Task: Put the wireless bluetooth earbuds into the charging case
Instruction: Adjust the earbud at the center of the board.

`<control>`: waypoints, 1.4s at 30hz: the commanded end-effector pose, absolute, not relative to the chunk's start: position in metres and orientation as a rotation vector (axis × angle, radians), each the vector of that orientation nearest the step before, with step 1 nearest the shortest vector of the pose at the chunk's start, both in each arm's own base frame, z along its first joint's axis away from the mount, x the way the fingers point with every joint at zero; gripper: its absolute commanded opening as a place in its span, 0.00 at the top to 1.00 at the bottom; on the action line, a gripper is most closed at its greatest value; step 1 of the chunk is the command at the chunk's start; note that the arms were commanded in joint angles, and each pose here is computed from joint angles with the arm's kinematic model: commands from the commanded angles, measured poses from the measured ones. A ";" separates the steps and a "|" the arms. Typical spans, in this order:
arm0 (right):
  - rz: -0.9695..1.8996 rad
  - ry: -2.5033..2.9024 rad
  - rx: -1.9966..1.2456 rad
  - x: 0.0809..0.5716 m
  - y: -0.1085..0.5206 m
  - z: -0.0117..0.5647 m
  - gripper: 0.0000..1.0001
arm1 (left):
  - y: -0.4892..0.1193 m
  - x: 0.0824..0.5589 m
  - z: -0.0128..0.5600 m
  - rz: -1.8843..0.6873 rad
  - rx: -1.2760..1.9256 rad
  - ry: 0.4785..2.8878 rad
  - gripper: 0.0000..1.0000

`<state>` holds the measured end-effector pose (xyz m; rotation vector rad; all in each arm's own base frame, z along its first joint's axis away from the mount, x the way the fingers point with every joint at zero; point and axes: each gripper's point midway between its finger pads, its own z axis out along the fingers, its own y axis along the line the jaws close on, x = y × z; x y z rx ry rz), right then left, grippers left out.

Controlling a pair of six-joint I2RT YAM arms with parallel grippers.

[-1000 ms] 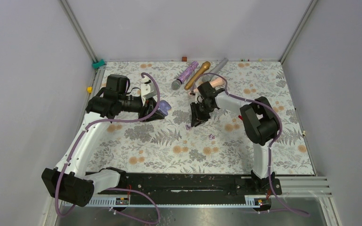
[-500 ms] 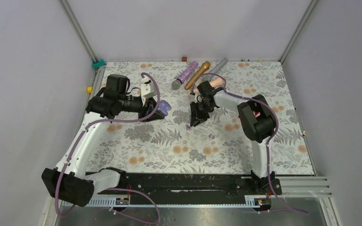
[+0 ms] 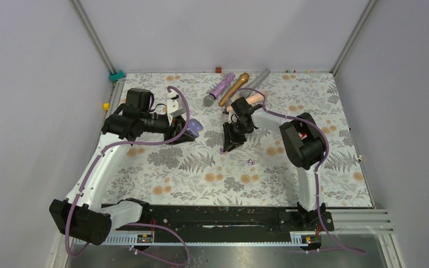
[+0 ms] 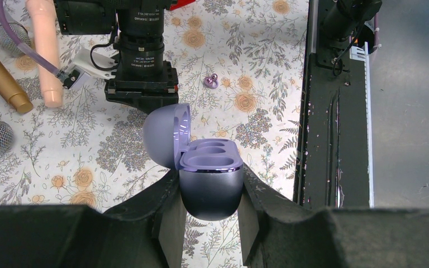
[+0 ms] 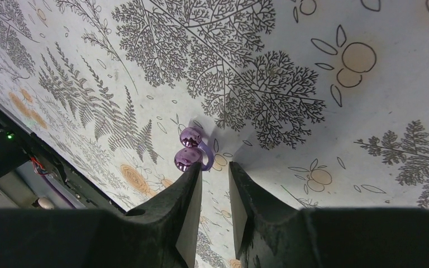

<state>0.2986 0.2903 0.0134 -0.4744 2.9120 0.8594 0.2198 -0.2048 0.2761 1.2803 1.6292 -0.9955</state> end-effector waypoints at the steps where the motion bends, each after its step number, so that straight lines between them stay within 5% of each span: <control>1: 0.860 2.957 -0.469 0.293 0.294 0.008 0.68 | -0.205 0.221 0.286 -0.956 1.297 1.555 1.00; 42: 1.285 2.806 -0.379 0.324 0.357 0.046 0.74 | -0.204 0.222 0.287 -0.945 1.297 1.553 1.00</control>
